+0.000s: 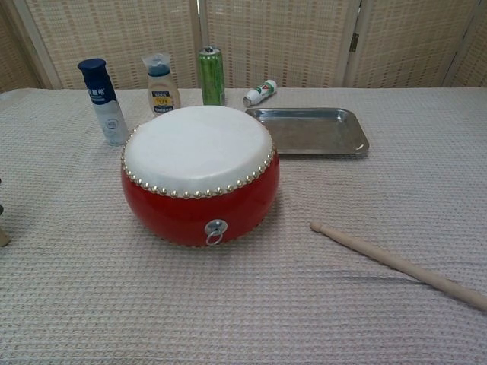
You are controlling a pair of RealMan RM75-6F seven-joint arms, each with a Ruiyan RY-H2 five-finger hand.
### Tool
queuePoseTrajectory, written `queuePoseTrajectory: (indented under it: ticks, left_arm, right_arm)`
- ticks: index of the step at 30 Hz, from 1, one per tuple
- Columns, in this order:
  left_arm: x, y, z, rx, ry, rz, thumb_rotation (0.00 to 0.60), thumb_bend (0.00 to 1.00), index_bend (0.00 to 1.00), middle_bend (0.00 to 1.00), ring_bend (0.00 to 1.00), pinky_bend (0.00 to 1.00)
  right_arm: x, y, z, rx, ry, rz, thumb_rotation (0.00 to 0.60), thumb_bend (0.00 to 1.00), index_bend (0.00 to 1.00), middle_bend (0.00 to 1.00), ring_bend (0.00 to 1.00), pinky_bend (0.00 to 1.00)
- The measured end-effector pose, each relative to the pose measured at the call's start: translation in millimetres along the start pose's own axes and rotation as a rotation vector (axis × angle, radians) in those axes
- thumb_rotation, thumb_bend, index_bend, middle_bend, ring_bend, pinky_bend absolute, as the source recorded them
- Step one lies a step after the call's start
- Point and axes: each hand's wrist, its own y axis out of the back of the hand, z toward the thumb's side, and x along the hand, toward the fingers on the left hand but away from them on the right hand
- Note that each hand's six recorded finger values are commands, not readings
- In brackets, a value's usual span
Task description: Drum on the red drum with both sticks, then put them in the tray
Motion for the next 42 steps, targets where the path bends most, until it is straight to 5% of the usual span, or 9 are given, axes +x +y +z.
queuePoseTrajectory:
  ticks: [13,42]
  left_arm:
    - [-4,-4,-14,0.041,0.015,-0.029,0.525,0.34,0.78,0.8,0.77,0.7]
    - [10,-9,-16,0.062,0.068,-0.033,0.571,0.34,0.8,0.82,0.79,0.76]
  right_arm:
    - [2,1,0,-0.005,0.005,-0.004,0.6,0.22,0.07,0.17,0.02,0.07]
    - [4,3,-3,-0.015,-0.009,-0.012,0.6,0.22,0.07,0.17,0.02,0.07]
